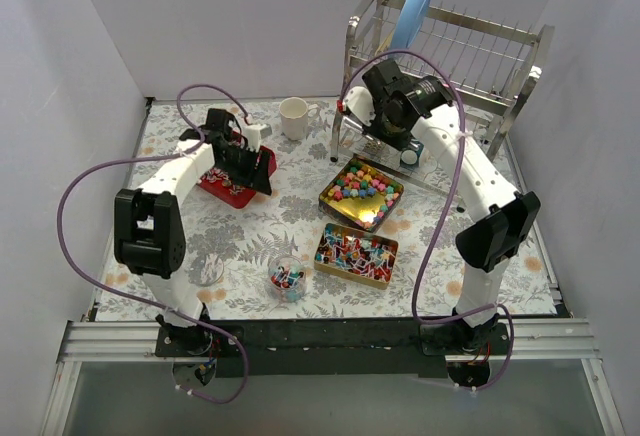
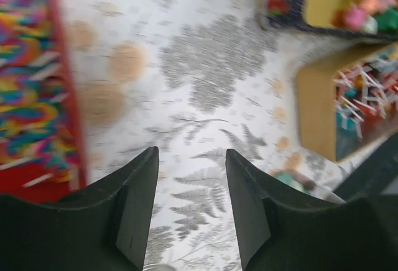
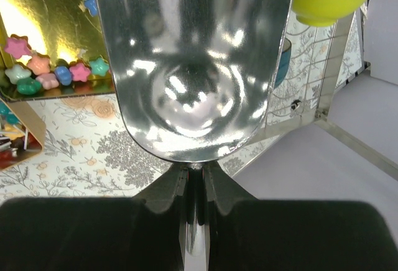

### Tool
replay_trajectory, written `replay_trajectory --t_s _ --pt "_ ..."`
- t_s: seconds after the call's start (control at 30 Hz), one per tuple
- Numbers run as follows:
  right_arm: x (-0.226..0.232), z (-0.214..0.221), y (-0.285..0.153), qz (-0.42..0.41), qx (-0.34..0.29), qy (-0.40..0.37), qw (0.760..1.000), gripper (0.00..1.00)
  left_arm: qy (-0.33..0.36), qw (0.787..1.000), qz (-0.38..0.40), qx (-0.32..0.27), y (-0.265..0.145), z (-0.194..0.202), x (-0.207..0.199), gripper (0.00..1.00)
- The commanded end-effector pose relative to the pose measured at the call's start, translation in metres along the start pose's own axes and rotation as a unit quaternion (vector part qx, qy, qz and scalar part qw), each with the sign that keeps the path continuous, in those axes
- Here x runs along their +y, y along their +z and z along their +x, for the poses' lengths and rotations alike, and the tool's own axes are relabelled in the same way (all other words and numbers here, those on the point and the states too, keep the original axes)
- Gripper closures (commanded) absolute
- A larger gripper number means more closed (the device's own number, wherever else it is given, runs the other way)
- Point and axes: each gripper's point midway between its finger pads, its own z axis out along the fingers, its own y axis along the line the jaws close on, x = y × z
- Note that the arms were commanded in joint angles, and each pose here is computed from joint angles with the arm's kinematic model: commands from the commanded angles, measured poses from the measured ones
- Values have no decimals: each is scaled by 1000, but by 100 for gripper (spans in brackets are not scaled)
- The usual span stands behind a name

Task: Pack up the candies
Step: Move the storage box to the center of the board.

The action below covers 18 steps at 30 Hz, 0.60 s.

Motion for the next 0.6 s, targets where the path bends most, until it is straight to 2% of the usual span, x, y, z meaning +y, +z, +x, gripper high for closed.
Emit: replay_trajectory --t_s 0.0,0.13,0.27,0.4,0.57 --pt "-1 -21 0 -11 -34 9 999 99 27 995 -93 -29 -5 -42 44 53" --pt "-1 -30 6 -19 -41 8 999 99 4 993 -109 -45 0 -71 58 53" --pt "-1 -37 11 -26 -46 7 999 99 2 990 -140 -14 15 -63 82 53" --pt "-1 -36 11 -25 -45 4 999 99 4 989 -151 2 23 -50 90 55" --pt "-3 -36 12 -24 -43 7 999 99 9 994 -112 12 29 -35 75 76"
